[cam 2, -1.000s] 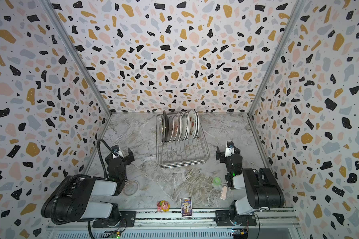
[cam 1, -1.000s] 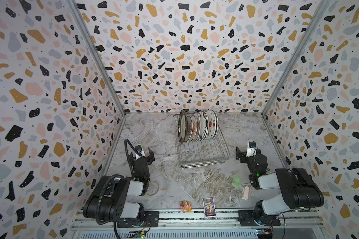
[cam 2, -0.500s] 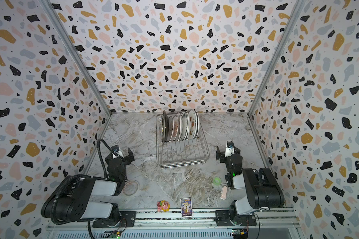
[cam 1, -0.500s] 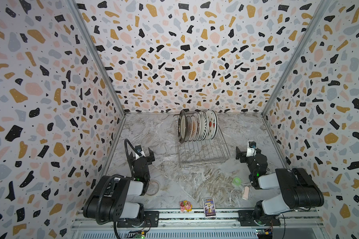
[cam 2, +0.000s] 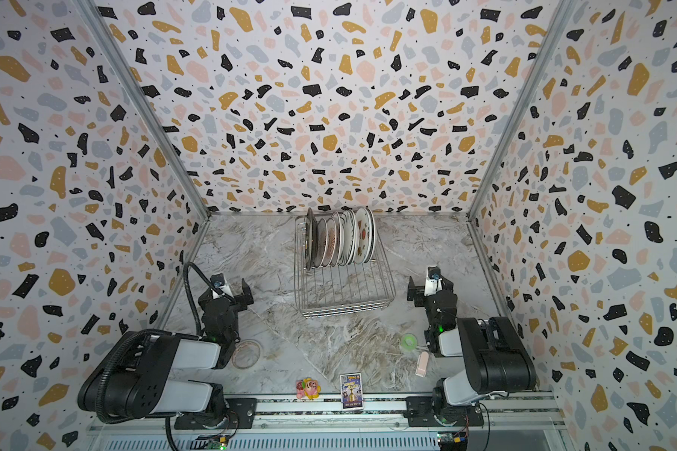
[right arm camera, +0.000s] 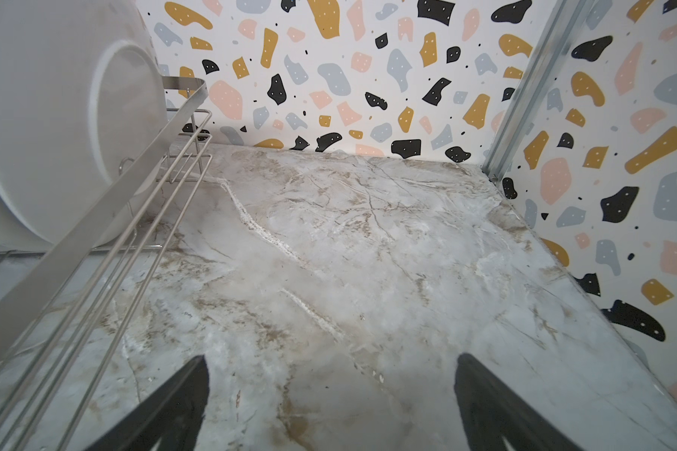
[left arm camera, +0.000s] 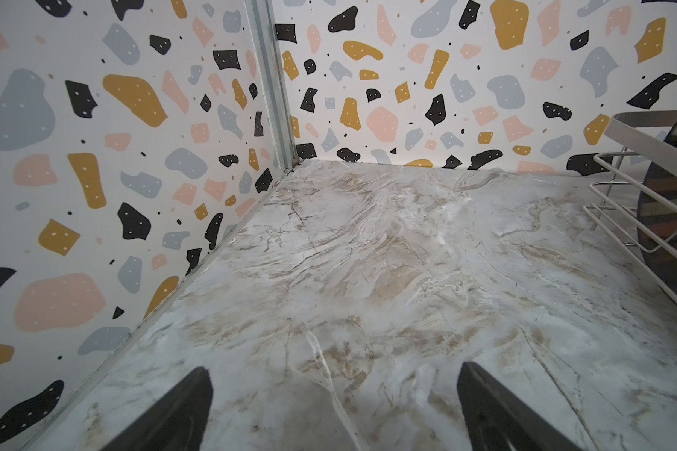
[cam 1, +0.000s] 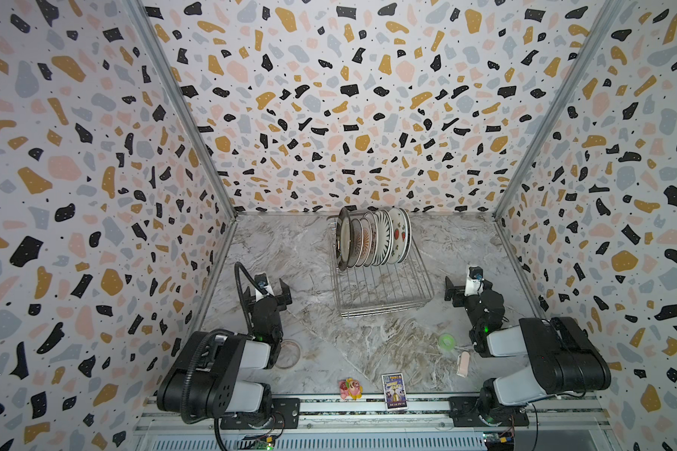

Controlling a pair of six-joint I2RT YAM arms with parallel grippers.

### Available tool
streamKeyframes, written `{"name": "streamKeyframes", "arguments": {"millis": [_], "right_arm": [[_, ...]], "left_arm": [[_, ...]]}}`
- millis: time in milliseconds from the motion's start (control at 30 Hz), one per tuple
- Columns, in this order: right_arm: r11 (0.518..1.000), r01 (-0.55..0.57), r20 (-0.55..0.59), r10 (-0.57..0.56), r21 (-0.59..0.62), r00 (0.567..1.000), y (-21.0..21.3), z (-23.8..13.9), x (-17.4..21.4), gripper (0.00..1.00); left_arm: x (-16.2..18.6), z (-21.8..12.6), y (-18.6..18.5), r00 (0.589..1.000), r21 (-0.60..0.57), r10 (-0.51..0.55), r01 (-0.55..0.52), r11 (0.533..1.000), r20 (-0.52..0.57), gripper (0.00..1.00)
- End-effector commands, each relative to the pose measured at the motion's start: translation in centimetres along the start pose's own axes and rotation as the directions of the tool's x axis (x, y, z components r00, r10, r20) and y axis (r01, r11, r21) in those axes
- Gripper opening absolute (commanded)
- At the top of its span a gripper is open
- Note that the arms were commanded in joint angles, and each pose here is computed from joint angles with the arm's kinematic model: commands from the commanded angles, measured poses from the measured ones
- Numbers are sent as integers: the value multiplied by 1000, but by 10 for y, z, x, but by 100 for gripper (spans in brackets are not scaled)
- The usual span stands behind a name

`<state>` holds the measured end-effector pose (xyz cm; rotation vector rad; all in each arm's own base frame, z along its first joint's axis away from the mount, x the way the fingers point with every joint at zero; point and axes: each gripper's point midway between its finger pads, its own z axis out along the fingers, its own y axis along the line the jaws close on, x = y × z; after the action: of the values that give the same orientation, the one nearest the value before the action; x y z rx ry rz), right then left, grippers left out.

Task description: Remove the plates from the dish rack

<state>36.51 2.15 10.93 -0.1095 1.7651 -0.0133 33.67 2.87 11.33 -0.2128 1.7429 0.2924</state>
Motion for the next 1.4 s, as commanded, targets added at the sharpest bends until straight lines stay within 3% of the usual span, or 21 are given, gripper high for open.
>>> {"name": "streamKeyframes", "arguments": {"millis": [0, 1000, 1367], "right_arm": [[1000, 8, 40, -8, 4, 999, 0, 3, -13, 99], [1000, 22, 68, -21, -15, 997, 4, -4, -19, 99], [998, 64, 139, -60, -29, 989, 12, -25, -52, 99]], "left_arm": [[-23, 3, 0, 997, -10, -27, 27, 1000, 76, 100], [-24, 3, -1, 997, -8, -25, 26, 1000, 72, 99], [-61, -18, 1, 989, 39, -54, 50, 998, 137, 100]]}}
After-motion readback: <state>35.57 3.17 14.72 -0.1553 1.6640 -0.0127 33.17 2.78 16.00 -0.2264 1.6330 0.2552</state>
